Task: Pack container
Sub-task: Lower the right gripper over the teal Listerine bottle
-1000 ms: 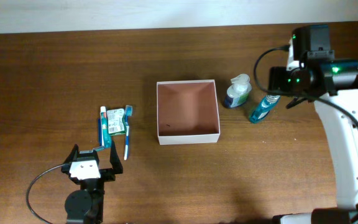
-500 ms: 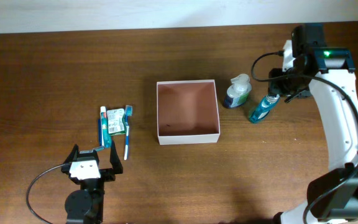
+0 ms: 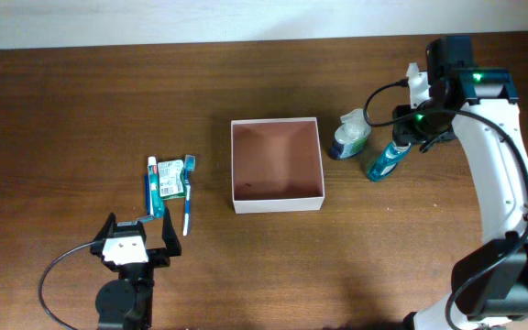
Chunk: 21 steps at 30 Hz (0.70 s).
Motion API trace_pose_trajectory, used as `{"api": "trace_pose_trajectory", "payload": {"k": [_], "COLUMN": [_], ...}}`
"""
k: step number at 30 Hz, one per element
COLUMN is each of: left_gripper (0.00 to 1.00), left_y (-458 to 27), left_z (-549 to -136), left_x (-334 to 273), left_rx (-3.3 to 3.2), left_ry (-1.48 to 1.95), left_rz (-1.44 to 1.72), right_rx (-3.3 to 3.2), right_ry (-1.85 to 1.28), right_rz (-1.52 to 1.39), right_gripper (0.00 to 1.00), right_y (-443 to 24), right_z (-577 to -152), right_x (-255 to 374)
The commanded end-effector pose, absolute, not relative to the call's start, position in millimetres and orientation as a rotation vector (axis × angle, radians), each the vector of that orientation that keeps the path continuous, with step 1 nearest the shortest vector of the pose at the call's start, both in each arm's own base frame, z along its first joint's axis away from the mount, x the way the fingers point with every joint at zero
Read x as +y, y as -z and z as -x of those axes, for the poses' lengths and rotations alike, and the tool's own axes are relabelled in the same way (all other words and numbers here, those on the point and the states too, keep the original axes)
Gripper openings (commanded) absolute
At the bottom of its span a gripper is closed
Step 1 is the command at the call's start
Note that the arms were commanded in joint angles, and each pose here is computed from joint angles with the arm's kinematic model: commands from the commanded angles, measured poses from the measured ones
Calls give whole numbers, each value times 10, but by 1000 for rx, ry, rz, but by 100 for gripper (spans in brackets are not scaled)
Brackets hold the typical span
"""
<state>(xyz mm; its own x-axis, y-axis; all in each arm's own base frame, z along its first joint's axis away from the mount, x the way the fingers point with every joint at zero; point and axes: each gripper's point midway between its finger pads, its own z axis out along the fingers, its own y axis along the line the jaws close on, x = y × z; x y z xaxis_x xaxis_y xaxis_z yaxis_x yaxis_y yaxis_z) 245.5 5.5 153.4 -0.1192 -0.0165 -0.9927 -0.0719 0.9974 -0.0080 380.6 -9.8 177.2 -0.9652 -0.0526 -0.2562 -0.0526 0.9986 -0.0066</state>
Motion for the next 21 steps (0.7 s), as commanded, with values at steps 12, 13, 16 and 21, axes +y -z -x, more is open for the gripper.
{"api": "trace_pose_trajectory", "payload": {"k": [12, 13, 16, 21], "left_gripper": [100, 100, 100, 100], "left_y": [-1502, -1502, -1502, -1502], "left_z": [-2457, -2457, -2457, -2457], "left_x": [75, 75, 75, 75], "left_rx": [1695, 1695, 1695, 1695], "left_ry": [-53, -53, -53, -53], "left_rz": [76, 76, 76, 76], "right_rx": [2879, 2878, 2874, 2861], "right_ry": [-49, -49, -48, -47], "right_rz": [144, 144, 144, 144], "right_gripper": [53, 53, 53, 53], "right_y": [-1749, -1744, -1740, -1730], "right_z": [-3845, -3848, -3861, -3898], "right_x": [-11, -11, -12, -13]}}
